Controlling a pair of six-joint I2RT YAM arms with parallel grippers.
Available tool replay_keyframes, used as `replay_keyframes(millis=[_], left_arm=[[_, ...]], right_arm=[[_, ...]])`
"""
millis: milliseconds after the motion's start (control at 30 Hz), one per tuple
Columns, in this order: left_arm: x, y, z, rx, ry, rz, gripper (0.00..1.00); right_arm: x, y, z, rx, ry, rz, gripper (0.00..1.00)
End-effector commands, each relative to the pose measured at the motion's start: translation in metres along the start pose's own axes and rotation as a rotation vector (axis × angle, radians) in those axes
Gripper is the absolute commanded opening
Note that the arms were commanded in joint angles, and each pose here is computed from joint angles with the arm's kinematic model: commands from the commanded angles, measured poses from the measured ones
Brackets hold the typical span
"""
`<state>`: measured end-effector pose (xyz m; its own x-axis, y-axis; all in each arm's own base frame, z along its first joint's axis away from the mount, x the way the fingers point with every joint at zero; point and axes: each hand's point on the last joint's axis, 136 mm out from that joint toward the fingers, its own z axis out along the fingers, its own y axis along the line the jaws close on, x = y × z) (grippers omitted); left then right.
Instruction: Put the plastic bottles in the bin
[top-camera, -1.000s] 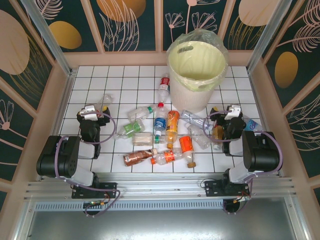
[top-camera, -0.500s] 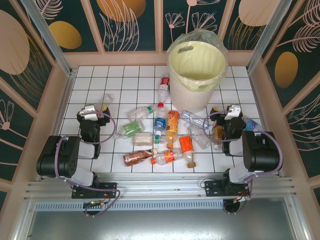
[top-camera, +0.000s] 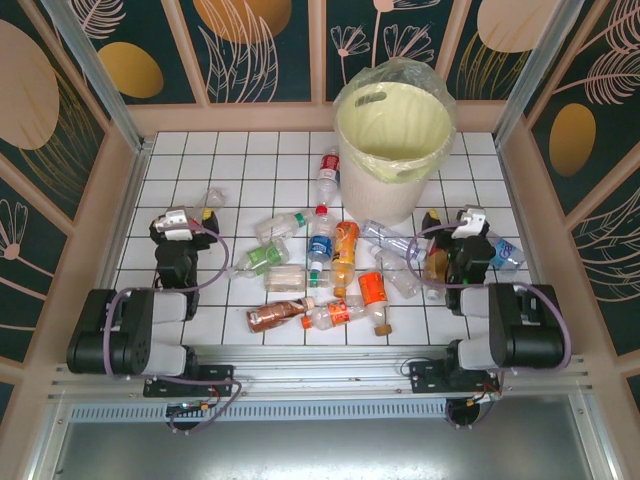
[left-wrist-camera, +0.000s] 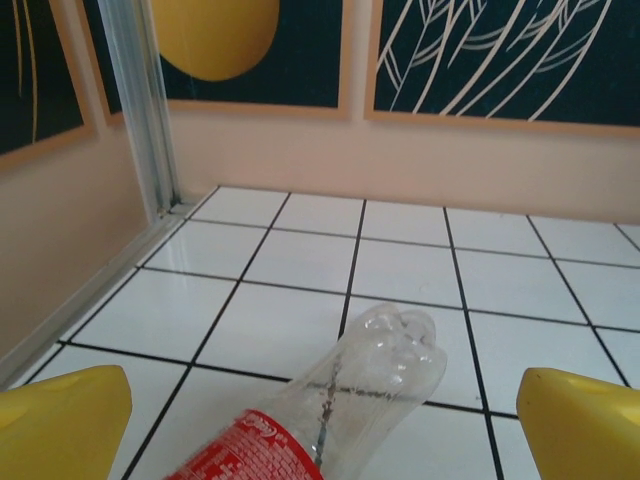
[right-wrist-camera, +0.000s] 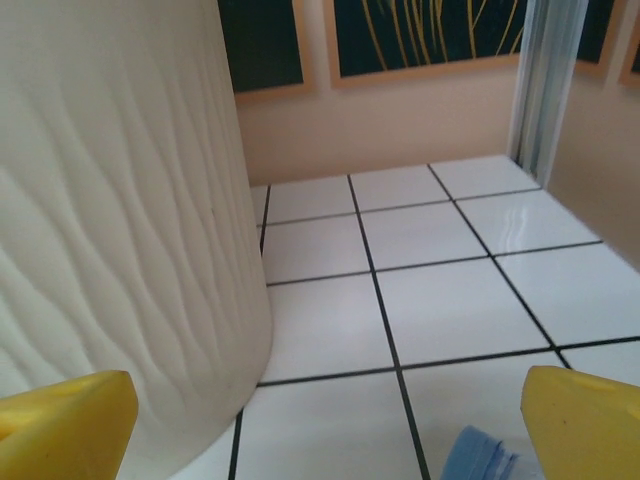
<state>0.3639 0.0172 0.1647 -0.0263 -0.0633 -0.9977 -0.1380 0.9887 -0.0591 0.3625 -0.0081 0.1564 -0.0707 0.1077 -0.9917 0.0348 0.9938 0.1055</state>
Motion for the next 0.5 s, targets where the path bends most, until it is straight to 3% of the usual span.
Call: replay_keyframes(millis=[0,267,467], left_arm=[[-0.006,0.005,-0.005,-0.017,0.011,-0.024,0.99],[-0.019,-0.002,-0.004,-0.006,0.109,-0.207,0.99],[-0.036,-0.055,-0.005,0.24,0.241,-0.398,0.99]], right_arm=[[-0.006,-0.001,-0.008,0.03,0.002,-0.009,0.99],[-0.009,0.012,-0.029,0.156,0.138,0.076,0.99],[-0.008,0.04,-0.055,0.118,0.237,0.229,0.99]])
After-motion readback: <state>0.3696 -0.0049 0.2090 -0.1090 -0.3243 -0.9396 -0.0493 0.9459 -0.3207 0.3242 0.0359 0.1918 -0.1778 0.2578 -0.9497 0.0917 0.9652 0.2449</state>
